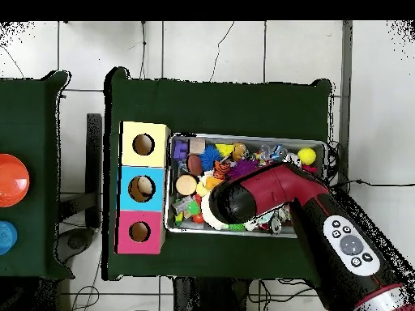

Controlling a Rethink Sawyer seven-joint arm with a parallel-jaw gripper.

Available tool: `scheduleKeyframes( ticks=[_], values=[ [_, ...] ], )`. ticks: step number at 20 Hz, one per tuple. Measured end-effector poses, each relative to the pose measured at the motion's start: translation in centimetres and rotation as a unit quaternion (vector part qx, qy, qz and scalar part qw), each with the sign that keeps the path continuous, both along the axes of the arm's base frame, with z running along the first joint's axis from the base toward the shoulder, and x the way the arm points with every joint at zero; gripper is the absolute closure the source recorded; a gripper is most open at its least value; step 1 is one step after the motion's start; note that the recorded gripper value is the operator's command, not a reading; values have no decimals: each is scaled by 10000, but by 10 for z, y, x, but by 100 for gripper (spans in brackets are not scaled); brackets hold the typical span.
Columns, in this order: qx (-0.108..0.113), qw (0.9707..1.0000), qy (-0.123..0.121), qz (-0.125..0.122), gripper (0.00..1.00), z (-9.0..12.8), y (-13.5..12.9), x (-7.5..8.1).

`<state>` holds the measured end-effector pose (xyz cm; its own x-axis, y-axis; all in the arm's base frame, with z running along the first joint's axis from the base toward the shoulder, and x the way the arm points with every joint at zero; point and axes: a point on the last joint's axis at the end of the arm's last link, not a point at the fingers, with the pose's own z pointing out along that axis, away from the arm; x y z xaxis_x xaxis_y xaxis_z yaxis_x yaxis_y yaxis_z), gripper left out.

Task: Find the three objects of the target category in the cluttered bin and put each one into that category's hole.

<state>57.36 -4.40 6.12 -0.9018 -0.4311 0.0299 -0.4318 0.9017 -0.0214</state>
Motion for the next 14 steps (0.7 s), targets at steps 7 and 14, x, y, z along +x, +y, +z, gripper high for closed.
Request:
scheduleKeyframes(
  ticks=[7,14],
  values=[
    [118,9997,183,110,0,-23,9,-14],
    [191,9994,283,103,0,-32,12,-20]
  ],
)
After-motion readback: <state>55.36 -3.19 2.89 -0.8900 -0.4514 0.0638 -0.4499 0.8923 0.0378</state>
